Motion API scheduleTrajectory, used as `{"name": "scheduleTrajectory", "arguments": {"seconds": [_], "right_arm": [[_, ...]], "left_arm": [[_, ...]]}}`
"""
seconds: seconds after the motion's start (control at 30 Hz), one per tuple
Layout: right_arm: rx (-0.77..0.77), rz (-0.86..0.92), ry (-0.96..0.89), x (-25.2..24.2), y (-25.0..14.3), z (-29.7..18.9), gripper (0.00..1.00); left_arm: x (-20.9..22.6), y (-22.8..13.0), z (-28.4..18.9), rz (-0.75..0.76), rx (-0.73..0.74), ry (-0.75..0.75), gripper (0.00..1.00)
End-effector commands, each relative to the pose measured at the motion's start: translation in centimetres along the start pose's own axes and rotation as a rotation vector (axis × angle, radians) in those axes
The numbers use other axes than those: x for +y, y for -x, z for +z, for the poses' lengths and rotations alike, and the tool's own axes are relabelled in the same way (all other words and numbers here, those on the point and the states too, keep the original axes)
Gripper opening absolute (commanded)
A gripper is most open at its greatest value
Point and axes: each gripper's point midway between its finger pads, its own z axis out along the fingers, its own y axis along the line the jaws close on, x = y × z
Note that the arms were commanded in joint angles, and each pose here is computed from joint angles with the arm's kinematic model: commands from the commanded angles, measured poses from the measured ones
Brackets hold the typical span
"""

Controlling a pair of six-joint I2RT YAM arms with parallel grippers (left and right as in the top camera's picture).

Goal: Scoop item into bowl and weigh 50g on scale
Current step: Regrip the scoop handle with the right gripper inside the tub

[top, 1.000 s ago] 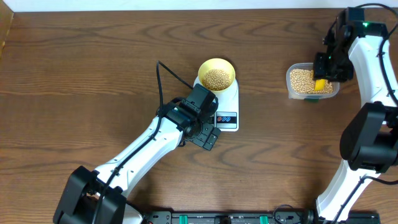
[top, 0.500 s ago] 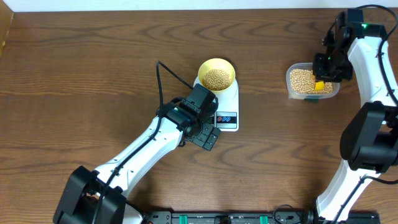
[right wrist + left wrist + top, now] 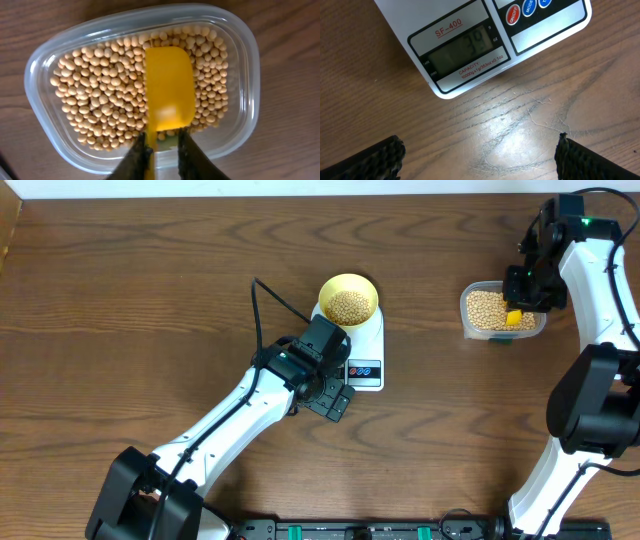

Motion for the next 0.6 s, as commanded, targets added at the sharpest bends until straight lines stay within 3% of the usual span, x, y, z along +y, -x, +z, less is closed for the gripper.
{"name": "scheduleTrajectory", "arguments": {"seconds": [0.0, 0.27, 0.57], "right_arm": [[-0.003, -0.012, 0.001, 0.2, 0.1, 0.1, 0.01], [-0.020, -0.096, 0.025, -0.3, 0.5, 0.1, 0.01], [-0.059, -0.118, 0.292, 1.5, 1.1, -0.5, 0.01]], "left_arm": [[0.1, 0.2, -0.2, -0.015, -0.007, 0.008, 0.98], [0.1, 0.2, -0.2, -0.015, -0.007, 0.008, 0.98], [0.1, 0.2, -0.2, -0.015, -0.007, 0.008, 0.98]]}}
